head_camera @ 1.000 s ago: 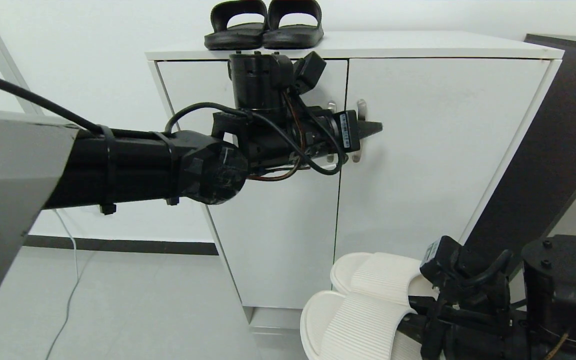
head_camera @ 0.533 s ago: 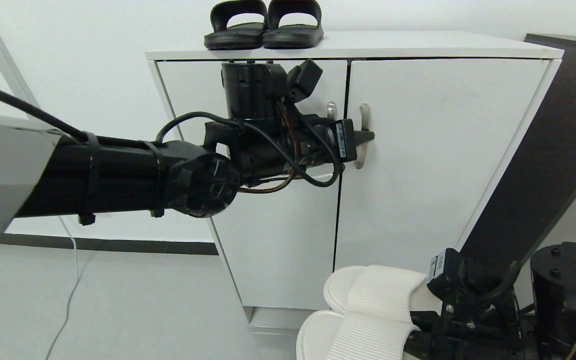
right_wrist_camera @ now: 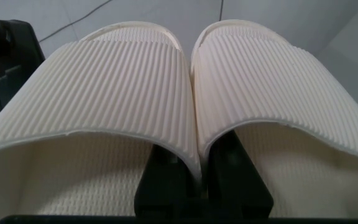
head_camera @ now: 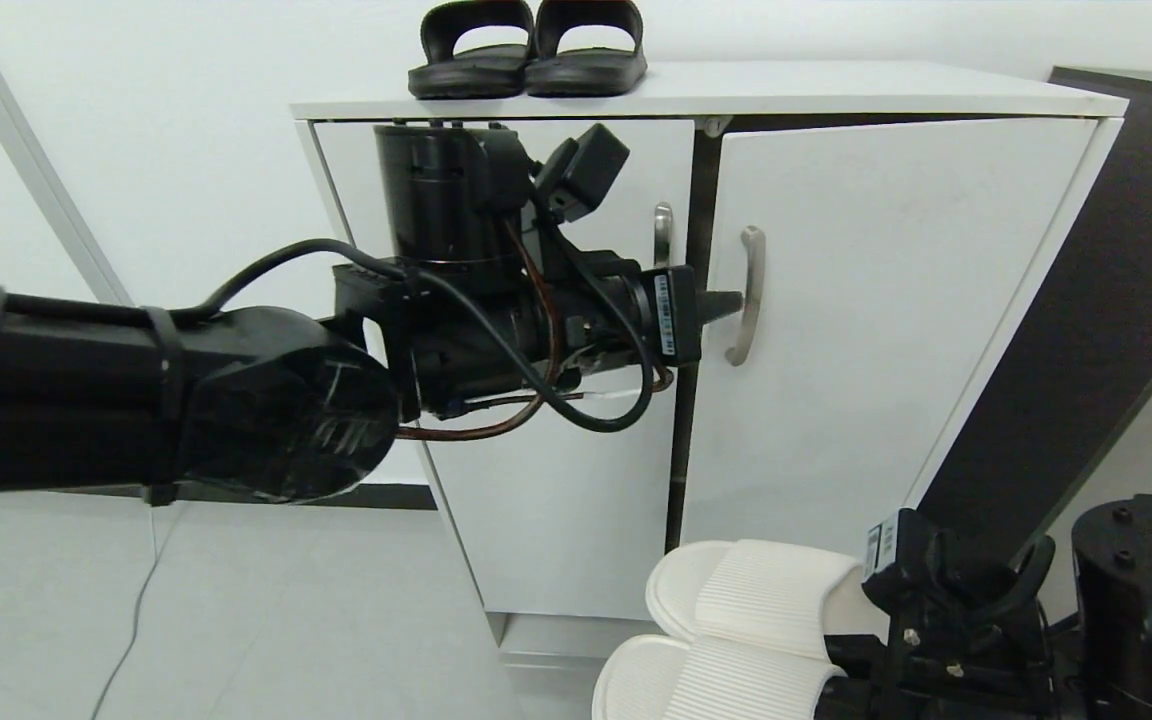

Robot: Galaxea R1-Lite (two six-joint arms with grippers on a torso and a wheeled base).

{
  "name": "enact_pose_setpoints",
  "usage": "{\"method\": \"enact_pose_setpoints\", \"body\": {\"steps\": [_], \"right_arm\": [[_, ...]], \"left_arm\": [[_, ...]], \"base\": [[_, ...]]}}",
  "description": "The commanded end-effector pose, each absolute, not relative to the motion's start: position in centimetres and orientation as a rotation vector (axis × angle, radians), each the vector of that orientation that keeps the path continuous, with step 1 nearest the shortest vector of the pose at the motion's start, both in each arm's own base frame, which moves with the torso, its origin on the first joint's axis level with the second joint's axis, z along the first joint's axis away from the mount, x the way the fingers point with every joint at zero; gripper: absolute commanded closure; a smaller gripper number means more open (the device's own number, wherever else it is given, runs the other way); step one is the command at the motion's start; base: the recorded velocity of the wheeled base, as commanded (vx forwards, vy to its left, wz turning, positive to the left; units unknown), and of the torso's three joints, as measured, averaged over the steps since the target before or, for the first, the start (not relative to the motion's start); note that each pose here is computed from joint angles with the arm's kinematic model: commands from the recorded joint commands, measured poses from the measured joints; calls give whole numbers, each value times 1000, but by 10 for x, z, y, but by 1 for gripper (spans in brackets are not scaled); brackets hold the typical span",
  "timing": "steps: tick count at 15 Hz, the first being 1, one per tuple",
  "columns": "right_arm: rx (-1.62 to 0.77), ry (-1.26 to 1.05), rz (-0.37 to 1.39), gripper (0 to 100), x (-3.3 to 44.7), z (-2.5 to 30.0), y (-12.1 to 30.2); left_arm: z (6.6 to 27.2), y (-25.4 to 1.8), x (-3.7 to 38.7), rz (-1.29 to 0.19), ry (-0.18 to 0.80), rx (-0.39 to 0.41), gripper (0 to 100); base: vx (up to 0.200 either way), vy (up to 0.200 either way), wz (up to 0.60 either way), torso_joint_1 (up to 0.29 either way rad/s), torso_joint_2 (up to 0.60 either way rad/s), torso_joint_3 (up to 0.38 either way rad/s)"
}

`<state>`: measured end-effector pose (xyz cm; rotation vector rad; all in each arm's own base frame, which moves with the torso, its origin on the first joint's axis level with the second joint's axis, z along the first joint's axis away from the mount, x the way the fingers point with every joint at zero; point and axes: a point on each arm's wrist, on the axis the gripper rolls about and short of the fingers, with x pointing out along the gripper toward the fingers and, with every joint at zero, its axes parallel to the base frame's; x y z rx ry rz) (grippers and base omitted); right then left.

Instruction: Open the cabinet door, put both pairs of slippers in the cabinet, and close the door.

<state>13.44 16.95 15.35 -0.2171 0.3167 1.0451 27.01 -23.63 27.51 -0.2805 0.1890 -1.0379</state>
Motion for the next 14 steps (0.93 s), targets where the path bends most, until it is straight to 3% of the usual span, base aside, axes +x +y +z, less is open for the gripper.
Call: {"method": "enact_pose_setpoints", "body": {"steps": [1, 6, 14], "right_arm": [[-219, 315, 1041, 100, 135, 154, 170], [-239, 311, 1050, 100, 133, 152, 171], [-260, 315, 1074, 100, 128, 149, 170]], "left_arm": [[292, -219, 251, -998, 138, -290, 100], [293, -199, 267, -893, 119, -299, 100], [287, -223, 319, -926, 78, -348, 100]], "base": [[0, 0, 0, 0, 0, 0], [0, 0, 0, 0, 0, 0], [0, 0, 0, 0, 0, 0]]}}
